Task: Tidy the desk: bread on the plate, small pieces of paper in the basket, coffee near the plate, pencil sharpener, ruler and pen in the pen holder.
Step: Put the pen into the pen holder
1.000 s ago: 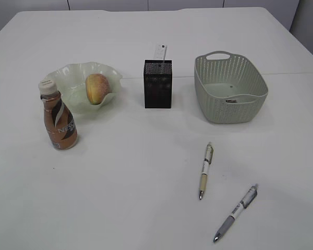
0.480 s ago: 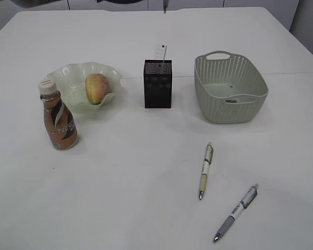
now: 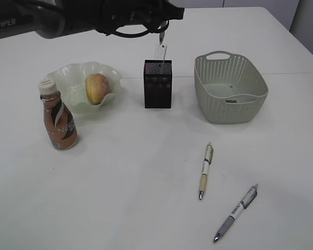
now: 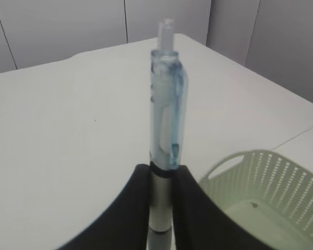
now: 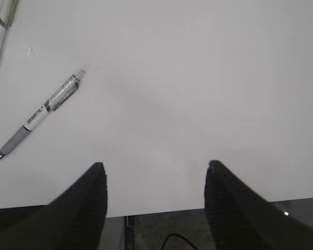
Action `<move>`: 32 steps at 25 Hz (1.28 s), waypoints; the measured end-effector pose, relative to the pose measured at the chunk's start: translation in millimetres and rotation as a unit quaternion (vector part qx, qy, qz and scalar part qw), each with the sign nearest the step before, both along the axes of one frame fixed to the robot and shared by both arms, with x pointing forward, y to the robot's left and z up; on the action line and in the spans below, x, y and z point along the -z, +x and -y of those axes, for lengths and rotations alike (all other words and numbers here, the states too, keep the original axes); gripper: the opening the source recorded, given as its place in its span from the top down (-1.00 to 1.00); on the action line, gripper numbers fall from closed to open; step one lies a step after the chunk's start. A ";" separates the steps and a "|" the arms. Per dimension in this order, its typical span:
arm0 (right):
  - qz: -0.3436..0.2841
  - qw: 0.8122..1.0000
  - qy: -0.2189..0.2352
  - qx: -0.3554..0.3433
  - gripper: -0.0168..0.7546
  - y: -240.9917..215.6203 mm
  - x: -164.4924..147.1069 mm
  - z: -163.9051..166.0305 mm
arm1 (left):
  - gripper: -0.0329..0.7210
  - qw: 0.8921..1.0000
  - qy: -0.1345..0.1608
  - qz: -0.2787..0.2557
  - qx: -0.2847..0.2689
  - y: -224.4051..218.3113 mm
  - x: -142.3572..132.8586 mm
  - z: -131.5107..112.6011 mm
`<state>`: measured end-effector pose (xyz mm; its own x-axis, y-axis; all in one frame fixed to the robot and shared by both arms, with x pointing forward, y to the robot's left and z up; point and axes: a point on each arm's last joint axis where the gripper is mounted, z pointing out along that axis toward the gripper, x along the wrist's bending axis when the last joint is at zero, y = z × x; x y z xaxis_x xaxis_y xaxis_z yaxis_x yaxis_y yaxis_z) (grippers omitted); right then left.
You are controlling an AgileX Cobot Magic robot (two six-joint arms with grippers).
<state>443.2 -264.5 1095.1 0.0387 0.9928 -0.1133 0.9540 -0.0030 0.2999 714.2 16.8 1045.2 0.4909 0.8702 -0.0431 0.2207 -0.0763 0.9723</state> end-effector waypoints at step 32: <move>0.001 1.000 0.000 0.003 -0.25 0.0 0.0 0.1 | 0.72 0.998 0.019 -0.061 -0.030 19.5 48.9 -16.9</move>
